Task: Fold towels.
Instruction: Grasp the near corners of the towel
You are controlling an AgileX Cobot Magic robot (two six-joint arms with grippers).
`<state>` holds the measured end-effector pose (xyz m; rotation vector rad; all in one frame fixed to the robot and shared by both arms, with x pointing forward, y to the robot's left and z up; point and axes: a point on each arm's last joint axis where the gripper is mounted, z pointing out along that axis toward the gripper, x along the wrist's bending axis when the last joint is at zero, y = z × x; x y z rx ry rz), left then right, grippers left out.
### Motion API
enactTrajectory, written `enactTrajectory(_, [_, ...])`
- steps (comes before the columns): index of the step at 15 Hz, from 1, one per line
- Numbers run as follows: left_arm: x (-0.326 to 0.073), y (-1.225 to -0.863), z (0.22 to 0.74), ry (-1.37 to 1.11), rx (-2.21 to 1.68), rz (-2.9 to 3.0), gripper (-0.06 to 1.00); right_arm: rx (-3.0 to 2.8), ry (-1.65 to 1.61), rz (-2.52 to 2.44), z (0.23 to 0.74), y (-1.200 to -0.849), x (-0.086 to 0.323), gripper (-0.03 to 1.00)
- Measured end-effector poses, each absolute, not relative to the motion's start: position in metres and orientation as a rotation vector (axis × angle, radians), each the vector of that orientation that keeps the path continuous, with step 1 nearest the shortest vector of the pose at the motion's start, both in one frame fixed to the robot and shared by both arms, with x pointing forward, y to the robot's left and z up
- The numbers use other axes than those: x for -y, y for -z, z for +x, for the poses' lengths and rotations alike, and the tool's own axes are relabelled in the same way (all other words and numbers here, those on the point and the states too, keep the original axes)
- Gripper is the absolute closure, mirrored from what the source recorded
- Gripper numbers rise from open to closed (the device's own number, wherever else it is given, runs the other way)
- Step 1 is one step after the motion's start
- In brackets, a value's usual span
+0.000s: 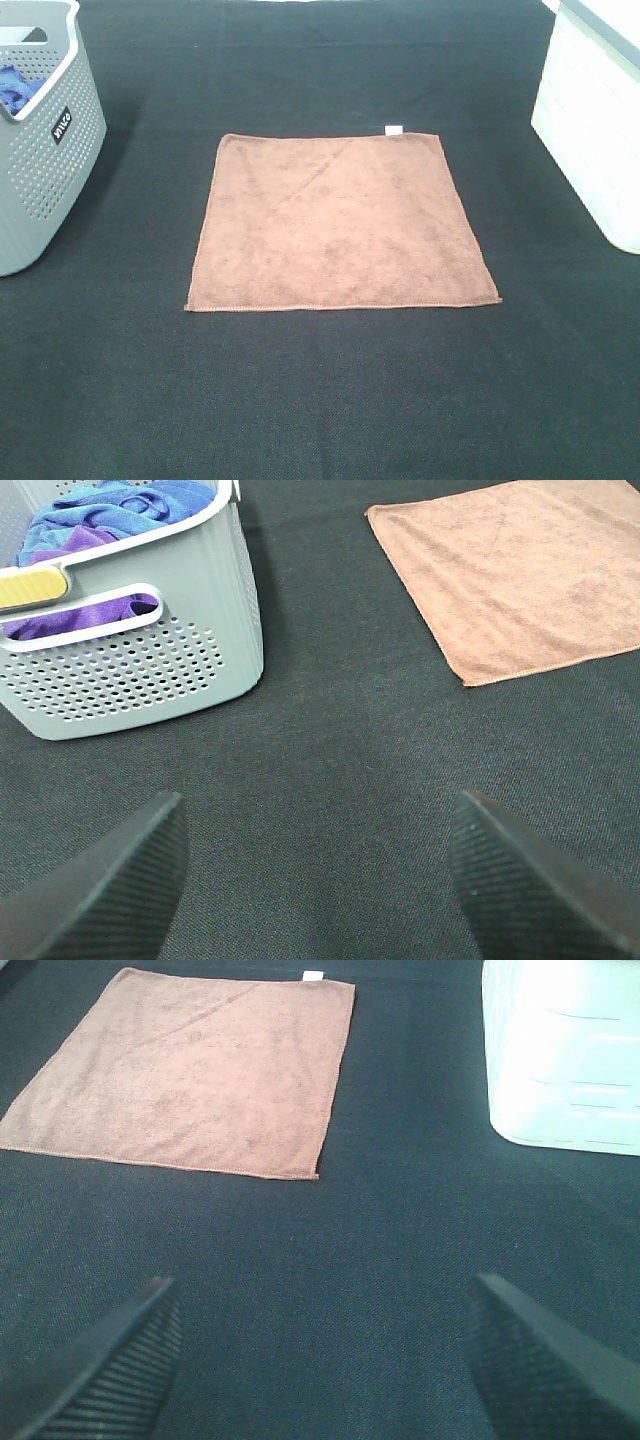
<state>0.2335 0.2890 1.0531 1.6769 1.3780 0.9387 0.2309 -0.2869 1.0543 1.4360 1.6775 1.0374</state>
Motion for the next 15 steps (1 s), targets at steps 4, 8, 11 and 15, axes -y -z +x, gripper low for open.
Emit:
enactTrajectory(4, [-0.2890,-1.0531,0.2335,-0.939,-1.378,1.677,0.24,-1.677,-1.037,1.436,0.2309,-1.0543,0.2869,0.23])
enactTrajectory(8, [-0.2890,-1.0531,0.2335,-0.939,-1.378,1.677,0.24,-1.677,-1.037,1.436,0.2309,-1.0543,0.2869,0.23])
enactTrajectory(11, [-0.2890,-1.0531,0.2335,-0.939,-1.378,1.677,0.24,-1.677,-1.037,1.436,0.2309,-1.0543,0.2869,0.23])
enactTrajectory(15, [-0.2890,-1.0531,0.2335,-0.939,-1.378,1.677,0.24,-1.677,-1.037,1.436,0.2309,-1.0543,0.2869,0.23])
